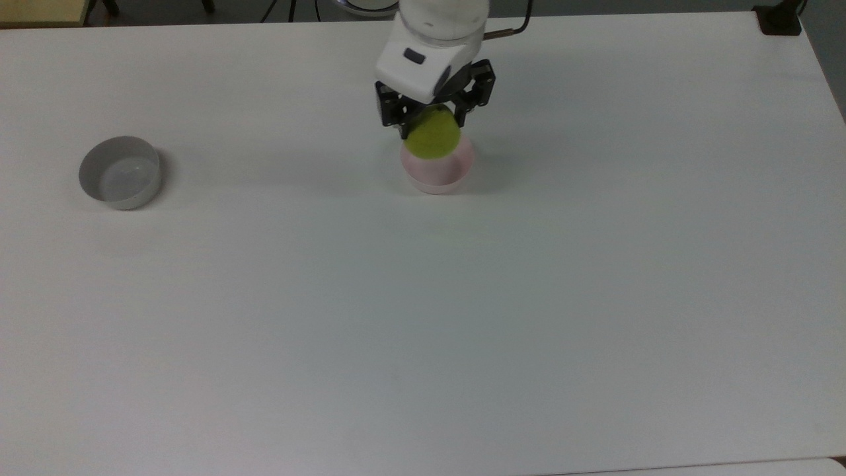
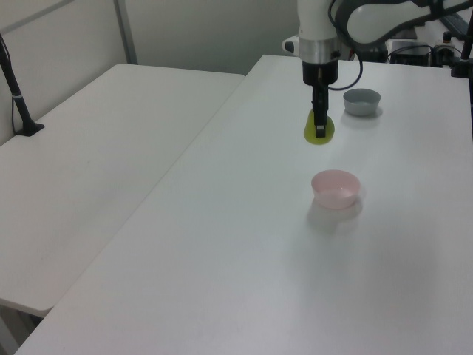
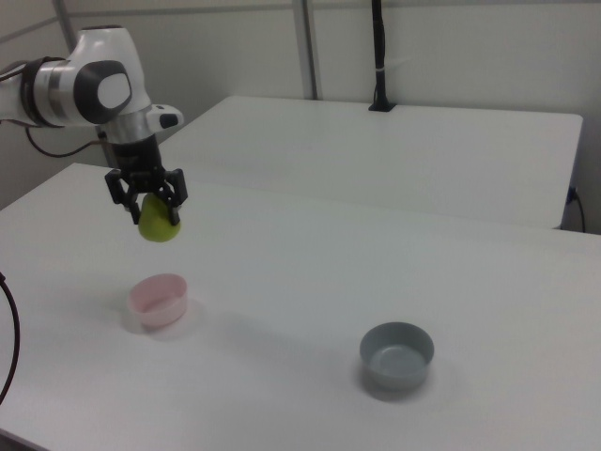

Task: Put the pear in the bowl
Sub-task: 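Lift the pear and carry it over the pink bowl, then lower the pear into the pink bowl and open the gripper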

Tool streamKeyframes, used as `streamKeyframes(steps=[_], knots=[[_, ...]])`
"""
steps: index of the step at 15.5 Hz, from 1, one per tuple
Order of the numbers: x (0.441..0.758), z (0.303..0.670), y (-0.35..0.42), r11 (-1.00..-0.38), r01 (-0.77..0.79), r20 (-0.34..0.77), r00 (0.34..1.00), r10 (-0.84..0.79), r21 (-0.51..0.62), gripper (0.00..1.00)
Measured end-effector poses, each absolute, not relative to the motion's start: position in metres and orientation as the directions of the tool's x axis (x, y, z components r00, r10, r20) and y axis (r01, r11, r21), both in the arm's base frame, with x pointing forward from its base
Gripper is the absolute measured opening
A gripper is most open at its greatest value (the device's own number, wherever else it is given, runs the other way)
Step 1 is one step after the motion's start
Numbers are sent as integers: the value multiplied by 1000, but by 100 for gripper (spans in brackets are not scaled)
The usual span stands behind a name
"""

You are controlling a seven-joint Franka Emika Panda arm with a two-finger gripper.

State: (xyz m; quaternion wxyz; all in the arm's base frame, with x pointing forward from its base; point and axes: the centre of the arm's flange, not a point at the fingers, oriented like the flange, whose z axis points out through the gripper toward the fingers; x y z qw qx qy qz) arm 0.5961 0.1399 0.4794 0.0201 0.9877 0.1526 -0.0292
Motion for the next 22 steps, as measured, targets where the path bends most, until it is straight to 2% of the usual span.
streamKeyframes(steps=[4, 11, 16, 17, 19, 22], knots=[[584, 456, 152, -945, 326, -131, 938, 320, 26, 79], [585, 366, 157, -942, 335, -285, 906, 312, 36, 79], [586, 355, 157, -941, 335, -303, 902, 309, 39, 79], [586, 356, 157, -942, 334, -301, 902, 308, 39, 81], [588, 357, 157, -942, 333, -297, 904, 307, 40, 98], [588, 360, 156, -943, 332, -292, 906, 306, 40, 100]])
